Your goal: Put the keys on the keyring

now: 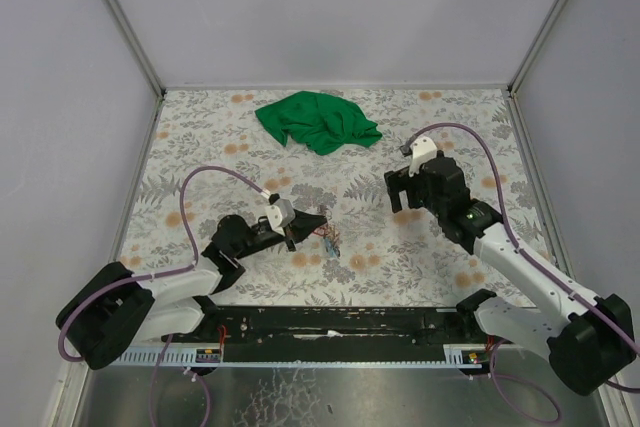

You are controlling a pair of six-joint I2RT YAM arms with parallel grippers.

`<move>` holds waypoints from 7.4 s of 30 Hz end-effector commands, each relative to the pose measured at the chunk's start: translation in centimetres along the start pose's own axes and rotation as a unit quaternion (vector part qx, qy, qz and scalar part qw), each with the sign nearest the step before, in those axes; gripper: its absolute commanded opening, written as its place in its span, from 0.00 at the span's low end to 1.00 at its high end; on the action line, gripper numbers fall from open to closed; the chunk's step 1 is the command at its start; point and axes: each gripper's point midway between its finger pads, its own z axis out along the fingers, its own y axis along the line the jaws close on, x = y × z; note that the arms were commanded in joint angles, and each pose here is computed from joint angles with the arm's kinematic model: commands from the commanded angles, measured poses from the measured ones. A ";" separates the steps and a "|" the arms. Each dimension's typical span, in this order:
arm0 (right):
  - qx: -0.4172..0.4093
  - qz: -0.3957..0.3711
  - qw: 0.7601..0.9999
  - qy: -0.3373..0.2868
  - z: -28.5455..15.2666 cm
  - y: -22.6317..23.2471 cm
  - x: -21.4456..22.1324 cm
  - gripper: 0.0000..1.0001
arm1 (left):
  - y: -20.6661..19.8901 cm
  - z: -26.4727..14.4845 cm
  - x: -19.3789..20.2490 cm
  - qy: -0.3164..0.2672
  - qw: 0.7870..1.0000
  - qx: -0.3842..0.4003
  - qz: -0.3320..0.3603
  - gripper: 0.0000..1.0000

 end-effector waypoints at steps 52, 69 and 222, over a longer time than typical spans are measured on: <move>0.183 0.335 0.899 0.212 8.1 -16.9 13.4 0.06 | 0.8 -0.2 -1.8 -0.027 0.999 -0.023 0.020 0.00; 0.077 0.178 0.946 0.259 6.9 -1.6 10.6 0.00 | 1.2 -0.7 -1.7 -0.038 0.998 -0.040 0.030 0.00; -0.278 -0.065 0.927 0.243 7.9 11.9 11.6 0.41 | 1.6 -1.3 -2.6 -0.045 0.997 -0.060 0.029 0.00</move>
